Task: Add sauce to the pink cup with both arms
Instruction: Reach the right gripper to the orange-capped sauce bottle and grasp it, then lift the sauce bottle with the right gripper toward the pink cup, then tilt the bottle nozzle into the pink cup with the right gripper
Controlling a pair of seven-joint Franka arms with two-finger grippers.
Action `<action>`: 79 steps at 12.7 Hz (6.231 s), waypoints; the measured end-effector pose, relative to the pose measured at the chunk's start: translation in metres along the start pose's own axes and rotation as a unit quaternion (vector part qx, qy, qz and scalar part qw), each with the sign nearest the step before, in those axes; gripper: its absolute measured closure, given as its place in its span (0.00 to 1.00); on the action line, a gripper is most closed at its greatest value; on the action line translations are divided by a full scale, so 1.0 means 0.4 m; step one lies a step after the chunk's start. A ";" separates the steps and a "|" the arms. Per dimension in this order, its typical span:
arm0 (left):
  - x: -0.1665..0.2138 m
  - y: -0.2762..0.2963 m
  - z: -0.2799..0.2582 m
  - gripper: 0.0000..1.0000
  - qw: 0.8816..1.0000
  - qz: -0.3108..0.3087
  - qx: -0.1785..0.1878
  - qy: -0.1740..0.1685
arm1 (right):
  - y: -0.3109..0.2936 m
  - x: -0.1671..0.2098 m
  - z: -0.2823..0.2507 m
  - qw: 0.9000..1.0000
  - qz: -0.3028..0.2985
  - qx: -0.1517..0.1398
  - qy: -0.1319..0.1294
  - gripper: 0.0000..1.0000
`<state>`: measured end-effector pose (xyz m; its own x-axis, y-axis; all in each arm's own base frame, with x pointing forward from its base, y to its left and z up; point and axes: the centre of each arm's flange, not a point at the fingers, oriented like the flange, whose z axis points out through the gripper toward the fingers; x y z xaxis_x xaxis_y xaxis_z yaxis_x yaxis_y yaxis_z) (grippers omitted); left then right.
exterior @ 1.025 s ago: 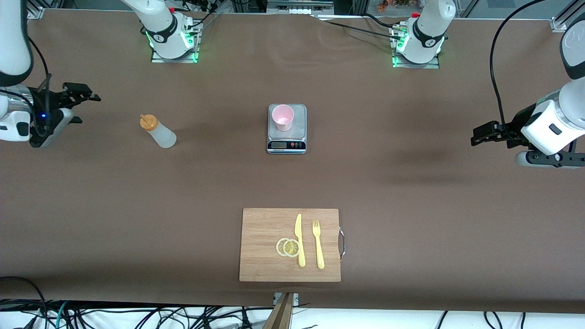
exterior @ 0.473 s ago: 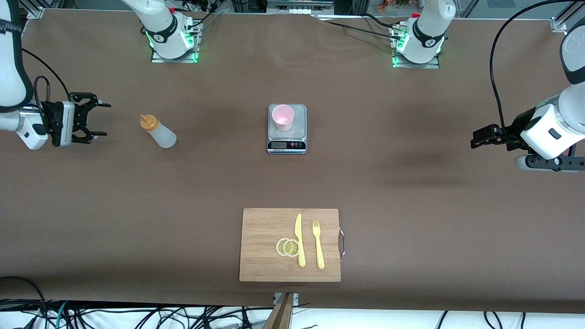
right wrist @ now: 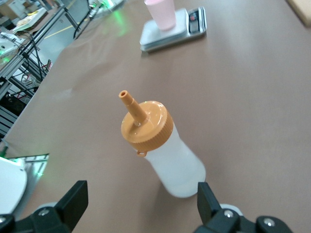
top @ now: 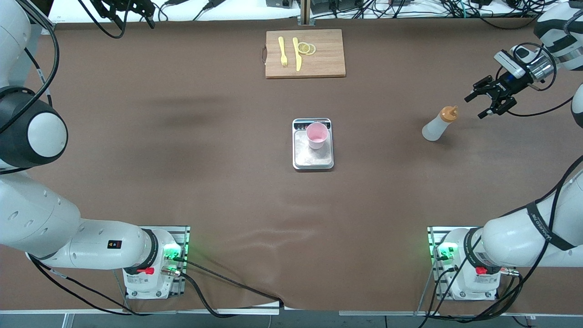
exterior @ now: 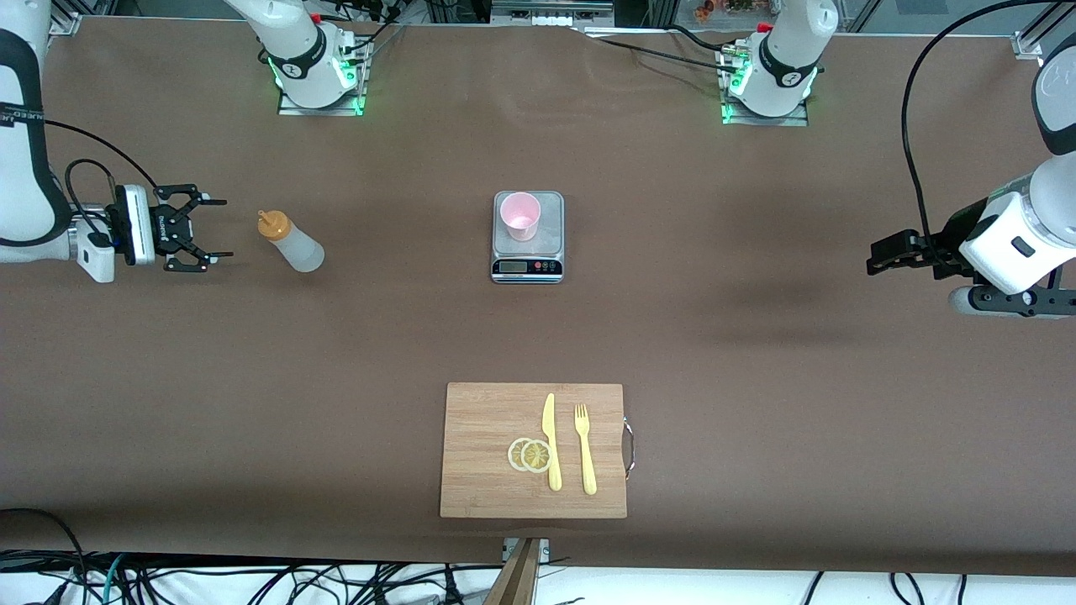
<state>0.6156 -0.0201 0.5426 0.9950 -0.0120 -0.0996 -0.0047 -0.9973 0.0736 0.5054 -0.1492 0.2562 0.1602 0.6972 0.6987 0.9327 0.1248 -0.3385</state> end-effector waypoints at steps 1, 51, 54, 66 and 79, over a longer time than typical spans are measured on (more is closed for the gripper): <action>0.001 0.000 0.001 0.00 1.000 0.000 0.000 0.000 | 0.008 -0.023 0.019 0.999 -0.026 -0.007 0.027 0.00; 0.017 0.010 -0.010 0.00 1.000 0.003 0.000 0.005 | 0.198 0.851 0.684 0.953 0.021 0.057 -0.298 0.68; 0.017 0.010 -0.009 0.00 1.000 0.003 0.000 0.005 | 0.174 0.882 0.713 0.932 0.043 0.035 -0.358 0.68; 0.020 0.011 -0.008 0.00 1.000 0.004 0.000 0.005 | 0.013 1.025 0.933 0.846 0.060 -0.057 -0.528 0.69; 0.022 0.011 -0.007 0.00 1.000 0.004 0.000 0.005 | -0.075 1.066 1.057 0.782 0.032 -0.132 -0.608 0.69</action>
<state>0.6245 -0.0246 0.5447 0.9958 -0.0194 -0.0892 -0.0128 -0.9971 0.0744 0.4092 0.4430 0.2979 -0.0668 0.8726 -0.4838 0.9953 0.0245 -0.0932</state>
